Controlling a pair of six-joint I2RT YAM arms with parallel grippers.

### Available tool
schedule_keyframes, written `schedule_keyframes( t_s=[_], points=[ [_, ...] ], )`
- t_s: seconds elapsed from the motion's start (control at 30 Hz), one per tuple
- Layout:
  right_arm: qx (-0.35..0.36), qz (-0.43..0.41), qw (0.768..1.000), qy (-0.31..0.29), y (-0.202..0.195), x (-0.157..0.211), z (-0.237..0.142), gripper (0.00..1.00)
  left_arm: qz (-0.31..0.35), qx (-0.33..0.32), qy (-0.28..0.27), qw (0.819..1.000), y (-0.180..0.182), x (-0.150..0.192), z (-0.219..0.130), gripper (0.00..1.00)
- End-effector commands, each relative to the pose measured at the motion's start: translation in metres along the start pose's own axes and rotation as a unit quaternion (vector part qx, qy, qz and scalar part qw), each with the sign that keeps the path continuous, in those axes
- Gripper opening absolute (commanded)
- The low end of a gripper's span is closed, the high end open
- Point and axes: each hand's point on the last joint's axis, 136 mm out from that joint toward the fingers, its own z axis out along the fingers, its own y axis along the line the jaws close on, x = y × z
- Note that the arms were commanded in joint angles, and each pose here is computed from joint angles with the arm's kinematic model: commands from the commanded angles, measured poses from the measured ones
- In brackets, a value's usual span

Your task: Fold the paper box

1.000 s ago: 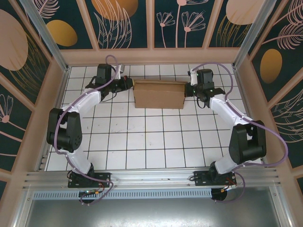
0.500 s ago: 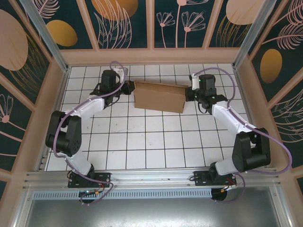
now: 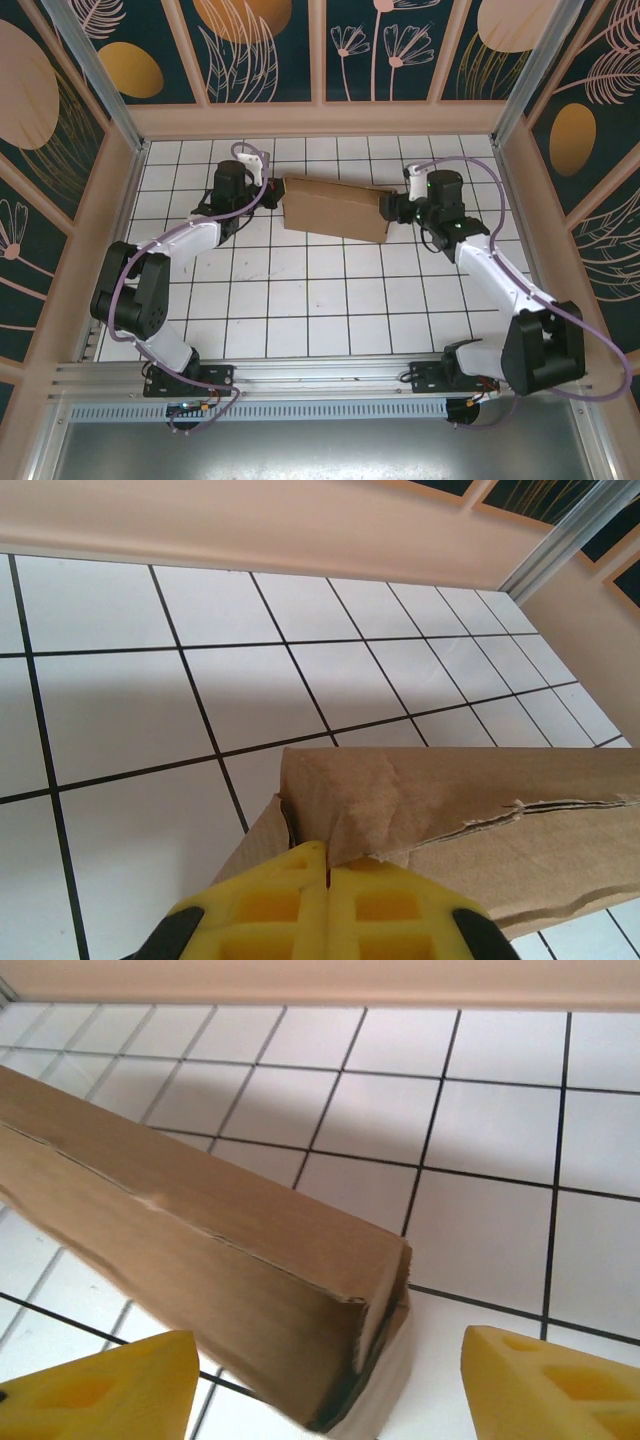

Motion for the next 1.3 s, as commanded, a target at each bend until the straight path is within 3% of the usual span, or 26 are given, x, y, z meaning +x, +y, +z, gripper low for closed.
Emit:
schedule_keyframes(
  t_s=[0.0,0.13,0.3,0.57,0.8,0.9,1.03,1.13,1.17,1.2,1.27],
  points=[
    [-0.030,-0.010,0.998,-0.061,0.015,-0.028,-0.020,0.77,-0.048,-0.064,0.161,0.984,0.037,0.106,0.000,0.00],
    [-0.034,0.031,0.994,-0.097,0.015,-0.047,-0.026,0.79,-0.049,-0.061,0.160,0.984,0.036,0.108,0.000,0.00],
    [0.031,0.116,0.991,-0.062,-0.011,-0.050,0.001,0.78,-0.051,-0.057,0.158,0.984,0.036,0.110,0.000,0.00],
    [0.078,0.128,0.989,0.004,-0.026,0.004,0.030,0.78,-0.055,-0.044,0.129,0.989,0.027,0.095,-0.006,0.01],
    [0.067,0.153,0.985,0.038,-0.019,0.044,0.030,0.78,-0.061,-0.041,0.114,0.991,0.023,0.089,-0.012,0.21],
    [0.072,0.156,0.984,0.035,-0.021,0.044,0.029,0.78,-0.062,-0.034,0.107,0.992,0.018,0.084,-0.015,0.36],
    [0.078,0.156,0.984,0.032,-0.023,0.040,0.032,0.78,-0.020,-0.050,0.100,0.994,0.021,0.078,-0.026,0.48],
    [0.081,0.157,0.984,0.039,-0.023,0.042,0.035,0.78,0.014,-0.071,0.091,0.993,0.024,0.068,-0.036,0.51],
    [0.082,0.156,0.983,0.040,-0.024,0.042,0.036,0.78,0.019,-0.076,0.088,0.993,0.024,0.066,-0.039,0.63],
    [0.084,0.156,0.983,0.042,-0.024,0.044,0.036,0.77,0.024,-0.080,0.080,0.993,0.023,0.062,-0.043,0.68],
    [0.086,0.155,0.983,0.045,-0.025,0.048,0.038,0.77,0.030,-0.077,0.066,0.994,0.020,0.056,-0.049,0.69]
  ],
)
